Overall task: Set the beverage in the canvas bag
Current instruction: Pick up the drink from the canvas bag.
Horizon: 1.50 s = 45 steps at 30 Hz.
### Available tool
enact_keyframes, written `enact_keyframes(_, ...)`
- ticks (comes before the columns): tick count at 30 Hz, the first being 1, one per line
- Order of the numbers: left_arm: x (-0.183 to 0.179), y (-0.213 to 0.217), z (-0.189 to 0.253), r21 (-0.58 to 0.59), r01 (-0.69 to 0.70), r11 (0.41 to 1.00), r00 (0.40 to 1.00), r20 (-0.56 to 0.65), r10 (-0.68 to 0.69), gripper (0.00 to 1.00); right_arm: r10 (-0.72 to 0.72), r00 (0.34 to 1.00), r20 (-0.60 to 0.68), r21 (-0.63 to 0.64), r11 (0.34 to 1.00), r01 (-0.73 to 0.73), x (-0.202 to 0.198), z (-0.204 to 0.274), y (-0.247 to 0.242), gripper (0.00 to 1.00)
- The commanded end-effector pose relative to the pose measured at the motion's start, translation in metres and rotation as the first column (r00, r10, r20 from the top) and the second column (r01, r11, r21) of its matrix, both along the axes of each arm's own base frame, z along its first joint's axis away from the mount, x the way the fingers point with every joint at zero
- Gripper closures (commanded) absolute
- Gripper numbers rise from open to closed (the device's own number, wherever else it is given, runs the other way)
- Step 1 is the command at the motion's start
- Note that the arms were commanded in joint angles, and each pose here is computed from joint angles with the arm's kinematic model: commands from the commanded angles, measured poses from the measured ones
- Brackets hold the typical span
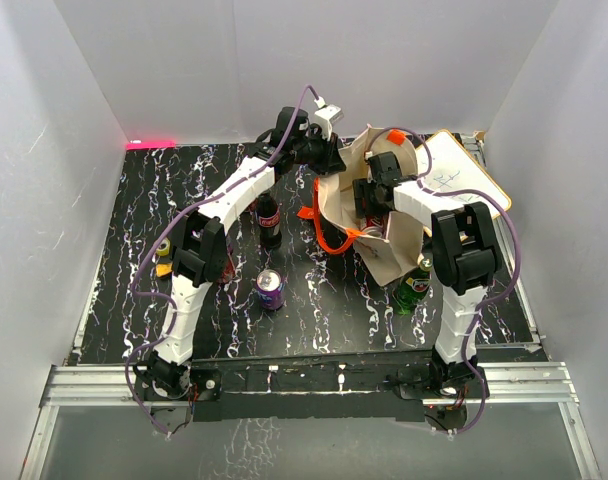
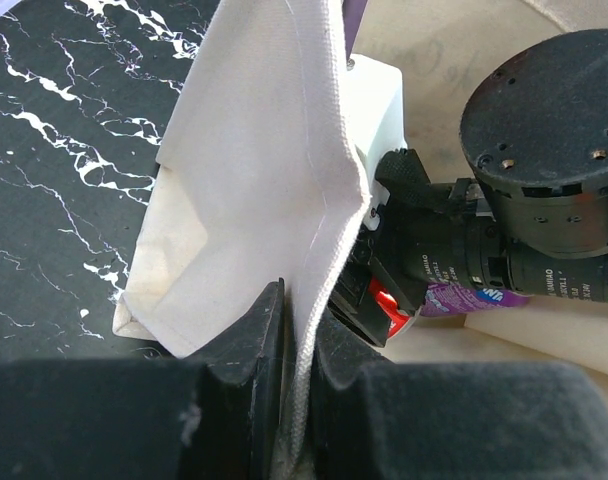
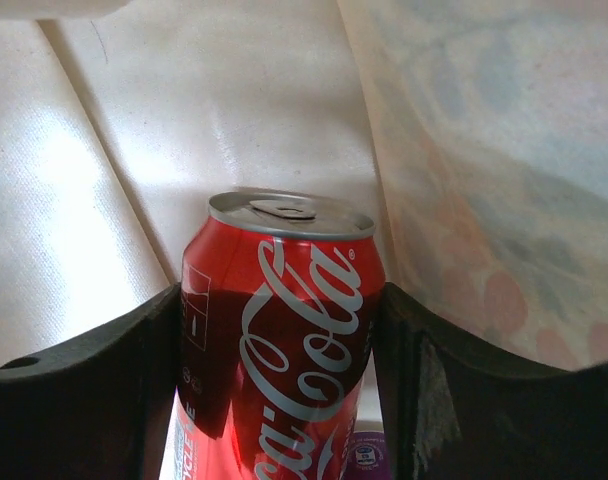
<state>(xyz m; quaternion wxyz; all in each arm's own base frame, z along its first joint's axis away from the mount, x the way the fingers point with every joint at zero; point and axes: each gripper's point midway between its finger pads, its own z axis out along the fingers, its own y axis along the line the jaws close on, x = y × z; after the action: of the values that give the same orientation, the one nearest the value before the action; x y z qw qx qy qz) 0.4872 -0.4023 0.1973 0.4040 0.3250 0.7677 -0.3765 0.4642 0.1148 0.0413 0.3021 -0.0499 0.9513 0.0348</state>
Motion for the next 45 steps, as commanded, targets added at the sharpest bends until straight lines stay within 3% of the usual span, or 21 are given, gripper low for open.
enact_keyframes(1,-0.008,0.006,0.041,-0.041,0.008,0.999,0.999,0.040,-0.006,1.00,0.055,0.986,0.157,0.042,0.997,-0.062,0.027,0.051,0.010,0.72)
enact_keyframes(5,-0.007,0.006,0.042,-0.046,-0.007,0.999,0.999,0.031,0.008,1.00,0.120,0.954,0.274,0.110,0.982,-0.155,0.025,0.097,0.019,0.91)
enact_keyframes(10,-0.007,0.003,0.047,-0.074,-0.017,0.997,1.000,0.012,0.018,1.00,0.207,0.846,0.491,0.141,0.940,-0.312,0.014,0.166,0.036,0.92)
enact_keyframes(17,-0.009,0.004,0.053,-0.091,-0.025,0.996,1.000,-0.001,0.025,1.00,0.241,0.764,0.598,0.119,0.916,-0.383,-0.003,0.210,0.040,0.92)
enact_keyframes(21,-0.009,0.002,0.056,-0.102,-0.025,0.994,1.000,-0.002,0.025,0.94,0.225,0.739,0.635,0.105,0.923,-0.371,-0.005,0.219,0.036,0.92)
enact_keyframes(25,-0.009,0.002,0.064,-0.126,-0.036,0.991,0.999,-0.010,0.035,0.80,0.210,0.719,0.663,0.096,0.928,-0.360,-0.001,0.234,0.034,0.92)
enact_keyframes(28,-0.008,0.002,0.074,-0.161,-0.041,0.986,0.999,-0.023,0.038,0.64,0.177,0.702,0.690,0.102,0.936,-0.336,0.003,0.252,0.028,0.92)
enact_keyframes(30,-0.007,0.003,0.085,-0.188,-0.037,0.981,0.999,-0.018,0.034,0.51,0.154,0.694,0.703,0.116,0.938,-0.326,0.004,0.264,0.024,0.92)
enact_keyframes(32,-0.008,0.004,0.098,-0.219,-0.020,0.975,1.000,0.000,0.020,0.33,0.130,0.686,0.716,0.138,0.937,-0.321,0.004,0.276,0.024,0.92)
enact_keyframes(34,-0.007,0.007,0.115,-0.248,-0.001,0.969,0.999,0.037,0.011,0.22,0.105,0.671,0.734,0.160,0.934,-0.321,0.005,0.292,0.025,0.92)
enact_keyframes(45,-0.010,0.033,0.191,-0.298,0.078,0.951,0.968,0.252,-0.001,0.05,-0.117,0.593,0.797,0.329,0.907,-0.263,0.023,0.382,0.023,0.92)
